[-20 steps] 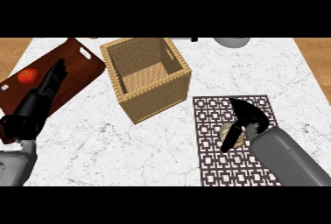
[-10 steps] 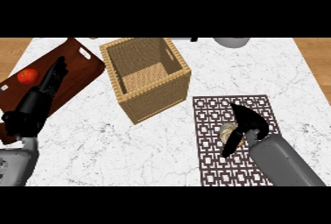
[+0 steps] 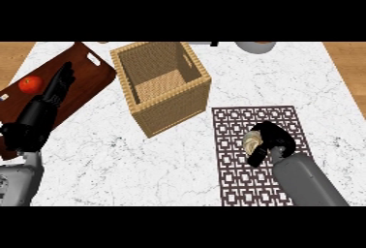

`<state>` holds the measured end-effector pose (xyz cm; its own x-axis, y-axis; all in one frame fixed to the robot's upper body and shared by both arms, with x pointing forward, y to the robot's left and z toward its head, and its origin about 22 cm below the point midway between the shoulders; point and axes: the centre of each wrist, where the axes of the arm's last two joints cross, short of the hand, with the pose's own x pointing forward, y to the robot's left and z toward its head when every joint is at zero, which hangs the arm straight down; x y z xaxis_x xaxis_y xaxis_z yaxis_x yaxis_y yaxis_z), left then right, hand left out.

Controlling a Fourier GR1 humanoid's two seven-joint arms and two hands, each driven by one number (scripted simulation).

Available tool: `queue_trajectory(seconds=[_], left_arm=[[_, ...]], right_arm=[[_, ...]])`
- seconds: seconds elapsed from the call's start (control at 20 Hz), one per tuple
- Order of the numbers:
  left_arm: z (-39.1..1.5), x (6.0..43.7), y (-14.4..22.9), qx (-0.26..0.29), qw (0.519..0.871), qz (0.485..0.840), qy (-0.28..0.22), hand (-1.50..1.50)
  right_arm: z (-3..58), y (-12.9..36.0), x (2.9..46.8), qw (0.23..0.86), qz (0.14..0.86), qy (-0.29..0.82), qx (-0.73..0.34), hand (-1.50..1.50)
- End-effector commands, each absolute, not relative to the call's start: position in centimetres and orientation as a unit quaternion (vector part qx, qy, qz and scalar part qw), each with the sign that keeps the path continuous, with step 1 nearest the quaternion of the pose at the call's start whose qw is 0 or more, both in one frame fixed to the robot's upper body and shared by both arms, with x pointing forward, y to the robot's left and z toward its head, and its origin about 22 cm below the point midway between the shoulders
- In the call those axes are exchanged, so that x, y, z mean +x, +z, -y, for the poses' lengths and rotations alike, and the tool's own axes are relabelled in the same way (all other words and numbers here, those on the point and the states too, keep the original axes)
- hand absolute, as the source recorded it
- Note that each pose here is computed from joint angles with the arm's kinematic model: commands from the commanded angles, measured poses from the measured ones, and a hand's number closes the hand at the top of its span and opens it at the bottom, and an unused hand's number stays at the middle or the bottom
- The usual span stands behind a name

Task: Pick the cupcake from the placemat and place it in the basket

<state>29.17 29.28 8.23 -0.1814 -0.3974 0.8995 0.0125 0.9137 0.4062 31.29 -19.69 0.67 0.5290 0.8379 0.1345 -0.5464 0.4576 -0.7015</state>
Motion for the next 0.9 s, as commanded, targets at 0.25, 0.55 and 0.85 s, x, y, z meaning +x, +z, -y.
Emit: queue_trajectory(seconds=[0.25, 0.55, 0.85], left_arm=[[-29.1, 28.0, 7.2, 0.125, 0.629, 0.748, -0.17, 0.0], [-28.6, 29.3, 7.9, 0.105, 0.619, 0.759, -0.174, 0.0], [-26.7, 30.0, 8.9, 0.081, 0.596, 0.776, -0.188, 0.0]], right_arm=[[21.1, -2.6, 30.5, 0.797, 0.251, 0.452, -0.313, 1.5], [23.1, 2.8, 35.2, 0.683, 0.329, 0.564, -0.326, 1.5], [25.3, 8.7, 38.1, 0.536, 0.433, 0.642, -0.335, 1.5]])
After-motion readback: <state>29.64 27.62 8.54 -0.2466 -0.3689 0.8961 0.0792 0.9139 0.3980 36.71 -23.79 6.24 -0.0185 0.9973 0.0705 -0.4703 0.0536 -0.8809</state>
